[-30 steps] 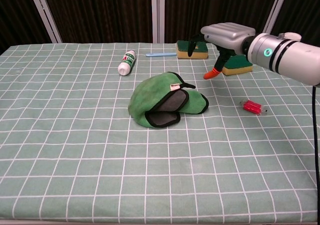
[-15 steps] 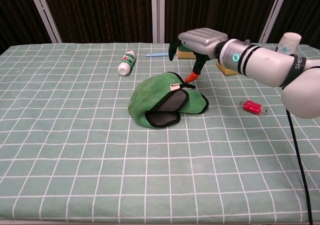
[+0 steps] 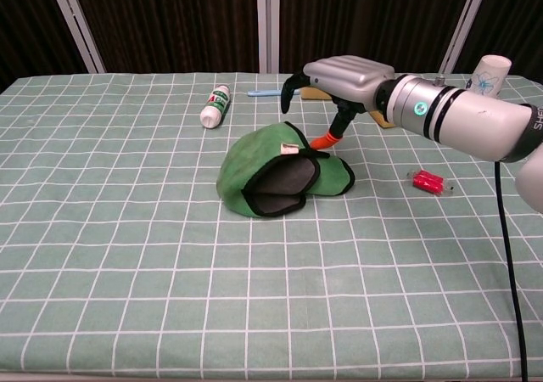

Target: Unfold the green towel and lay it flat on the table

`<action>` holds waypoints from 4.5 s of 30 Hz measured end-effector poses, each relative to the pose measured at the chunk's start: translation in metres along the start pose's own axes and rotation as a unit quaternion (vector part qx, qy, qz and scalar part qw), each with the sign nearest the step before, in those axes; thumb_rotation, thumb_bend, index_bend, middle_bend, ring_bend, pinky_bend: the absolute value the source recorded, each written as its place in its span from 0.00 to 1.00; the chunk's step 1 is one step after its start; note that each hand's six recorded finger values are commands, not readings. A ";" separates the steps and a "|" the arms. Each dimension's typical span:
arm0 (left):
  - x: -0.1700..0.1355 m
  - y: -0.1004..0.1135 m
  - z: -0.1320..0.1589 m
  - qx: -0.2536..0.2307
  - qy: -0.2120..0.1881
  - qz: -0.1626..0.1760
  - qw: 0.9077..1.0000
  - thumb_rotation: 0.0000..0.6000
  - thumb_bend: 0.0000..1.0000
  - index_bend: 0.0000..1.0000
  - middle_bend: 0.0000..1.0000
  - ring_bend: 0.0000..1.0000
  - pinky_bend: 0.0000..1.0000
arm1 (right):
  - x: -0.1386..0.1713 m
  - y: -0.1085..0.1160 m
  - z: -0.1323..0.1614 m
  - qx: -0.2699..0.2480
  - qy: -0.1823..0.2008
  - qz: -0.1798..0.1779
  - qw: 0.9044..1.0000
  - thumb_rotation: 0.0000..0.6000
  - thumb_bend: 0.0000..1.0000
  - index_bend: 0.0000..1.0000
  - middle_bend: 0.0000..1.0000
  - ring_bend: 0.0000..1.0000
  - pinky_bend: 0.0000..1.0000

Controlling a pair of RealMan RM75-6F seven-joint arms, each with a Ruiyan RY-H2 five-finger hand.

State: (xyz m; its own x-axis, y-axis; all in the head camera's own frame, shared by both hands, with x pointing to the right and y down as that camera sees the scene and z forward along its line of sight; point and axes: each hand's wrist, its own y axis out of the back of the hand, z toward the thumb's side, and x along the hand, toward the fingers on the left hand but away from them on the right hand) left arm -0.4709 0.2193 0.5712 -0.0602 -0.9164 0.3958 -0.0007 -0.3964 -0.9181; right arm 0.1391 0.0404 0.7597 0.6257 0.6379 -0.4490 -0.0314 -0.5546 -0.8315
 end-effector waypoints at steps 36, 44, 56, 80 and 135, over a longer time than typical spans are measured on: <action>-0.006 -0.008 -0.010 -0.009 0.012 -0.012 1.000 1.00 0.12 0.16 0.13 0.11 0.23 | -0.023 -0.029 0.021 -0.009 -0.041 0.025 0.999 1.00 0.16 0.37 0.22 0.11 0.03; -0.005 -0.007 -0.011 -0.009 0.013 -0.010 1.000 1.00 0.12 0.16 0.13 0.11 0.23 | -0.038 -0.023 0.024 -0.018 -0.050 0.012 0.998 1.00 0.16 0.38 0.23 0.12 0.03; -0.005 -0.005 -0.012 -0.011 0.014 -0.010 1.000 1.00 0.12 0.16 0.13 0.11 0.23 | -0.041 -0.018 0.027 -0.011 -0.050 -0.005 0.999 1.00 0.31 0.43 0.26 0.15 0.06; 0.011 -0.005 0.006 -0.044 -0.022 0.005 0.999 1.00 0.11 0.17 0.13 0.11 0.23 | -0.011 0.014 0.004 -0.001 -0.059 -0.078 0.995 1.00 0.49 0.80 0.38 0.24 0.14; 0.166 -0.114 0.196 -0.234 -0.046 -0.205 0.949 0.00 0.00 0.31 0.24 0.24 0.34 | -0.047 0.101 0.142 0.286 -0.069 -0.105 0.950 0.99 0.51 0.76 0.31 0.10 0.04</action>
State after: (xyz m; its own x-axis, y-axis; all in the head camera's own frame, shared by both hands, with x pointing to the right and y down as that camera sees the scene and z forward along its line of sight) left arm -0.2852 0.1011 0.7457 0.1277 -0.6992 0.7034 -0.4497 -0.6729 -0.5873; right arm -0.0043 0.0299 0.6502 0.5576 0.7883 -0.2602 -0.3609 -0.0521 -0.9311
